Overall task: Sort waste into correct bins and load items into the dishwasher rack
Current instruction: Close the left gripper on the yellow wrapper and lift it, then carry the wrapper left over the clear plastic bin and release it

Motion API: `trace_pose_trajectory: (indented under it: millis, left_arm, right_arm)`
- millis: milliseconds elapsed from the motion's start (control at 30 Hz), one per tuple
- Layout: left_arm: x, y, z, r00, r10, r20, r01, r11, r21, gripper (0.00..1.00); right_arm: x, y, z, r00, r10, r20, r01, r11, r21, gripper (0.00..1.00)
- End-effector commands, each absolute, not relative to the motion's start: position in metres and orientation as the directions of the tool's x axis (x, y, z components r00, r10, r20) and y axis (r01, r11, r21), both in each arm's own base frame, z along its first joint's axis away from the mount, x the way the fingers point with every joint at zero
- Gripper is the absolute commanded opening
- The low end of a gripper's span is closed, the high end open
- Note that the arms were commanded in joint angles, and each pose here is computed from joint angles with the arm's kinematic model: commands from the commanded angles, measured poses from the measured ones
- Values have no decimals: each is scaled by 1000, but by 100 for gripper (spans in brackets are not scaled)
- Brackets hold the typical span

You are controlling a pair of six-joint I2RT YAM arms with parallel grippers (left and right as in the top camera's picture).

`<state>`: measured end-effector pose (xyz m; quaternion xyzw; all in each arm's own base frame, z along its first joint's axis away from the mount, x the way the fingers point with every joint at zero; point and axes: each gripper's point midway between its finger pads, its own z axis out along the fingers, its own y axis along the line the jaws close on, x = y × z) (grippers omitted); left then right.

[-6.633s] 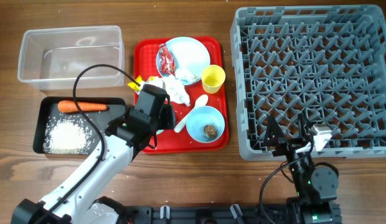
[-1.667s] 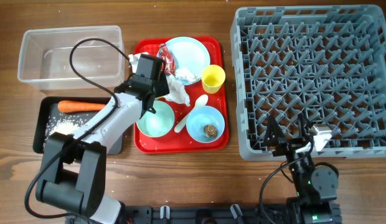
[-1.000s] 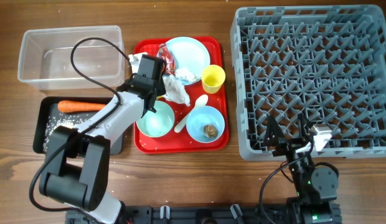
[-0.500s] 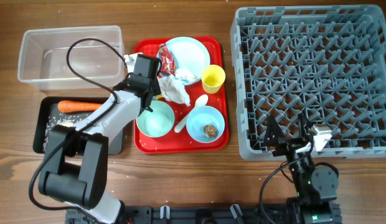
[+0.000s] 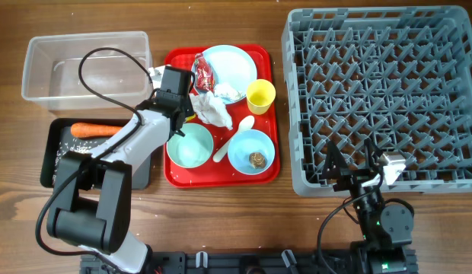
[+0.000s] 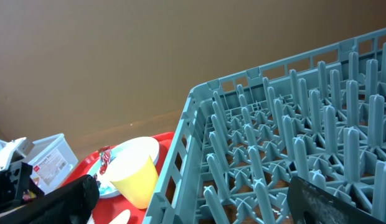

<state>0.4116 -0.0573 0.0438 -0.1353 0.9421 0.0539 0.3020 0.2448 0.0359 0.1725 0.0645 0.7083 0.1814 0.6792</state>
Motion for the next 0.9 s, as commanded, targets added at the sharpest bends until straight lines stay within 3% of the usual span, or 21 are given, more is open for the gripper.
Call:
trace_pose_trajectory:
  millis: [0, 300, 600, 867]
  left_arm:
    - [417, -54, 48, -767, -224, -601, -298, 954, 24, 4]
    - [426, -57, 111, -667, -251, -701, -294, 954, -62, 4]
    - [424, -57, 208, -475, -304, -826, -262, 945, -197, 4]
    - [438, -21, 248, -340, -267, -902, -276, 945, -175, 4]
  right_arm:
    - [245, 34, 174, -56, 332, -942, -149, 930, 337, 100]
    - [245, 34, 174, -56, 332, -942, -149, 930, 337, 100]
    - [245, 34, 174, -56, 332, -942, -149, 930, 337, 100]
    - [245, 34, 174, -56, 332, -942, -149, 930, 337, 100]
